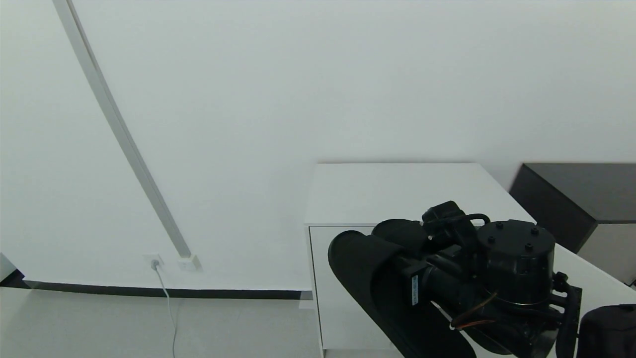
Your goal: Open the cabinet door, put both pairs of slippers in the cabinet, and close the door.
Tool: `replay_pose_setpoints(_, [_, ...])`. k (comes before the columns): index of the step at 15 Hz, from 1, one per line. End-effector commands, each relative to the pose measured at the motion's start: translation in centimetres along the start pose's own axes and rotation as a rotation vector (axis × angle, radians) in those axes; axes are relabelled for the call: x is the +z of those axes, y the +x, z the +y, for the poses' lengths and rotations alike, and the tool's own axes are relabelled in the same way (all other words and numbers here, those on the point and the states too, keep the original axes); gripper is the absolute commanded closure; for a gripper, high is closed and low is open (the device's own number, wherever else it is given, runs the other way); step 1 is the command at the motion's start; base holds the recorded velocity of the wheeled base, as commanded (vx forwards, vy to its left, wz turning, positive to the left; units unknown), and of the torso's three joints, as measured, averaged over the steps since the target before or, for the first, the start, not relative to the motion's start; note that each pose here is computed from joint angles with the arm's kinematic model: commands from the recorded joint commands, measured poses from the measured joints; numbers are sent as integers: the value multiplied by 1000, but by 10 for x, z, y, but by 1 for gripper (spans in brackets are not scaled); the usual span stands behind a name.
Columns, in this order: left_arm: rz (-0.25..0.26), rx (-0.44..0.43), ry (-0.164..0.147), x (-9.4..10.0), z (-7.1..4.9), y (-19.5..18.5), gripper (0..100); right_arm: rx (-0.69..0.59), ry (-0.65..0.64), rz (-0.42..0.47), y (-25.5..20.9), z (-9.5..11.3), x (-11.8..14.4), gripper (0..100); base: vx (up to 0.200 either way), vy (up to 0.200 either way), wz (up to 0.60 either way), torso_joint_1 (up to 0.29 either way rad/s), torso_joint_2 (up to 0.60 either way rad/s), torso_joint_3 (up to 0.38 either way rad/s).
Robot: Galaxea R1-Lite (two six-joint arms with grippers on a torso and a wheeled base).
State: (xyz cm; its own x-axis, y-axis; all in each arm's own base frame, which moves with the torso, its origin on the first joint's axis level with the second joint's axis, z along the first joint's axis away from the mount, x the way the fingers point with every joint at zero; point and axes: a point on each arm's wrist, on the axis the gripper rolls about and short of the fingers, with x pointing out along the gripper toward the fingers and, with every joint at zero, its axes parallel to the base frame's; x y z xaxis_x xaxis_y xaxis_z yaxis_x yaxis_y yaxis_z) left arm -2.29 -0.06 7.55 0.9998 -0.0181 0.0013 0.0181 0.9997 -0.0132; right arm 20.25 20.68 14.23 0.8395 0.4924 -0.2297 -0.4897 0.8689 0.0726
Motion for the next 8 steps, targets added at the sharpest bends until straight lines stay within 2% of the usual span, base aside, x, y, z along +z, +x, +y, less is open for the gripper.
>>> replay_pose_setpoints(1, [1, 0, -1, 0, 0, 0, 100, -1, -4, 10, 0, 0, -3, 100, 0, 0, 0, 0, 0, 0])
replay_pose_setpoints(5, [1, 0, 1, 0, 0, 0, 100, 3, -6, 11, -1, 1, -3, 100, 0, 0, 0, 0, 0, 0])
replay_pose_setpoints(8, [1, 0, 1, 0, 0, 0, 100, 3, -6, 10, -1, 1, -3, 100, 0, -200, 0, 4, -1, -1])
